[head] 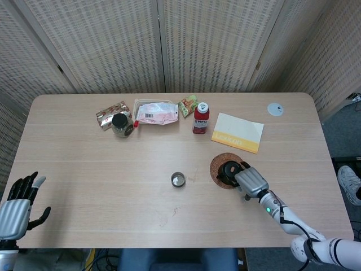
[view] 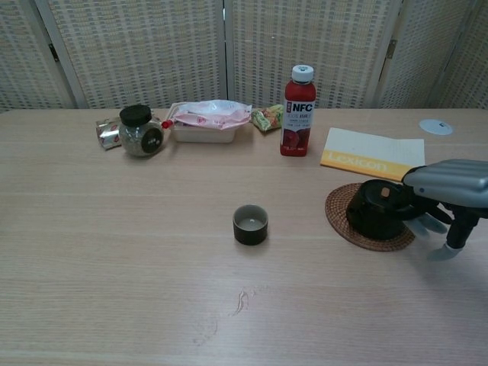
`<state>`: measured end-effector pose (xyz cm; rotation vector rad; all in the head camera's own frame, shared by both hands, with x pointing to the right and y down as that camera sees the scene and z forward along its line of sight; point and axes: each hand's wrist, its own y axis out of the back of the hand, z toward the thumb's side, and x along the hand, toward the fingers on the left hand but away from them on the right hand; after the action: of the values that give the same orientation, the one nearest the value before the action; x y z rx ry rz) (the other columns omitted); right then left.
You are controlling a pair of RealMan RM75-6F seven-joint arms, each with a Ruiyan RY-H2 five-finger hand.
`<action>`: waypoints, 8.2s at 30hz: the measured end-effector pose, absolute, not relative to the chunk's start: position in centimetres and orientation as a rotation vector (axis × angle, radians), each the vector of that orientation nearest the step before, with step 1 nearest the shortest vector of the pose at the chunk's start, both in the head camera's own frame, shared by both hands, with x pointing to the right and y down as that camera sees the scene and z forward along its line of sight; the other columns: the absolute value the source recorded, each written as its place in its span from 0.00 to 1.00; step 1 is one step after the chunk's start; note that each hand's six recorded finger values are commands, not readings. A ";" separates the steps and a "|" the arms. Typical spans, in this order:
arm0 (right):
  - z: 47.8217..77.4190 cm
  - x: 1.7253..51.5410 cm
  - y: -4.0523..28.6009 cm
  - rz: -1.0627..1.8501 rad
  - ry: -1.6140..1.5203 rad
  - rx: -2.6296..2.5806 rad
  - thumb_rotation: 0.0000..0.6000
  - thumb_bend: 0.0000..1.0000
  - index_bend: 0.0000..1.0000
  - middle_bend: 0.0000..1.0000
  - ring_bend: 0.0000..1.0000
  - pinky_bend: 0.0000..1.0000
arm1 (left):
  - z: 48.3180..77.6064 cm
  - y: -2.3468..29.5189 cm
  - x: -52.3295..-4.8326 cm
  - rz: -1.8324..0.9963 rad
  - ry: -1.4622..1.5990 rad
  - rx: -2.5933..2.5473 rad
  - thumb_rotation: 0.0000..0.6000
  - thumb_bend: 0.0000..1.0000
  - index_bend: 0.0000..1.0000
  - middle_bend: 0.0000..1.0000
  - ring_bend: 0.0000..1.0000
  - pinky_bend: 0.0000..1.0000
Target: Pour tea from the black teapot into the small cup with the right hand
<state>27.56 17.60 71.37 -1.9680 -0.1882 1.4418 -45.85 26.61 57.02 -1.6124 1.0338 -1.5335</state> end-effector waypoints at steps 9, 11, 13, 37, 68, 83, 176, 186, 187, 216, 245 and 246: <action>71.6 26.6 16.1 1.423 -0.234 -2.010 1.00 0.00 0.81 0.89 0.80 0.20 | 57.0 26.6 -45.9 -1.534 1.032 -1.612 1.00 0.33 0.10 0.00 0.00 0.00; 71.7 26.4 15.8 1.417 -0.237 -2.014 1.00 0.00 0.82 0.90 0.80 0.21 | 57.0 26.6 -45.9 -1.536 1.031 -1.612 1.00 0.33 0.10 0.00 0.00 0.00; 71.7 26.1 15.6 1.411 -0.243 -2.021 1.00 0.00 0.84 0.91 0.81 0.22 | 57.1 26.6 -45.9 -1.539 1.030 -1.612 1.00 0.33 0.10 0.00 0.00 0.00; 70.2 26.1 13.1 1.382 -0.390 -2.072 0.79 0.00 0.95 0.97 0.87 0.26 | 57.2 27.0 -45.8 -1.540 1.032 -1.619 1.00 0.33 0.10 0.00 0.00 0.00; 67.2 27.0 13.1 1.347 -0.458 -2.071 0.74 0.13 1.00 1.00 0.91 0.26 | 57.0 26.9 -45.5 -1.522 1.032 -1.622 1.00 0.33 0.10 0.00 0.00 0.00; 67.4 26.9 13.4 1.322 -0.467 -2.055 0.74 0.42 1.00 1.00 0.92 0.31 | 57.1 26.9 -45.6 -1.521 1.032 -1.623 1.00 0.33 0.10 0.00 0.00 0.00; 69.0 6.2 9.3 1.021 0.185 -1.670 0.74 0.50 1.00 1.00 0.92 0.49 | 55.8 29.5 -47.2 -1.540 1.118 -1.579 1.00 0.33 0.10 0.00 0.00 0.00; 69.0 5.2 9.8 1.000 0.241 -1.583 0.74 0.50 1.00 1.00 0.92 0.49 | 55.8 29.9 -47.5 -1.548 1.133 -1.574 1.00 0.33 0.10 0.00 0.00 0.00; 69.0 5.1 9.8 0.999 0.246 -1.574 0.74 0.50 1.00 1.00 0.92 0.49 | 55.8 29.9 -47.5 -1.549 1.134 -1.574 1.00 0.33 0.10 0.00 0.00 0.00; 69.0 3.1 11.1 0.944 0.372 -1.369 0.74 0.50 1.00 1.00 0.92 0.50 | 55.6 30.7 -48.1 -1.554 1.170 -1.557 1.00 0.33 0.10 0.00 0.00 0.00; 68.9 3.0 11.5 0.940 0.430 -1.262 0.74 0.50 1.00 1.00 0.93 0.50 | 55.6 30.8 -48.2 -1.548 1.180 -1.556 1.00 0.33 0.10 0.00 0.00 0.00; 68.9 3.0 11.5 0.941 0.430 -1.261 0.74 0.50 1.00 1.00 0.93 0.50 | 55.6 30.8 -48.2 -1.548 1.180 -1.556 1.00 0.33 0.10 0.00 0.00 0.00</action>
<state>2.97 11.50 68.86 -1.2609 0.4305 0.9407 -48.19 30.83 55.56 -1.5563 1.1801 -1.5478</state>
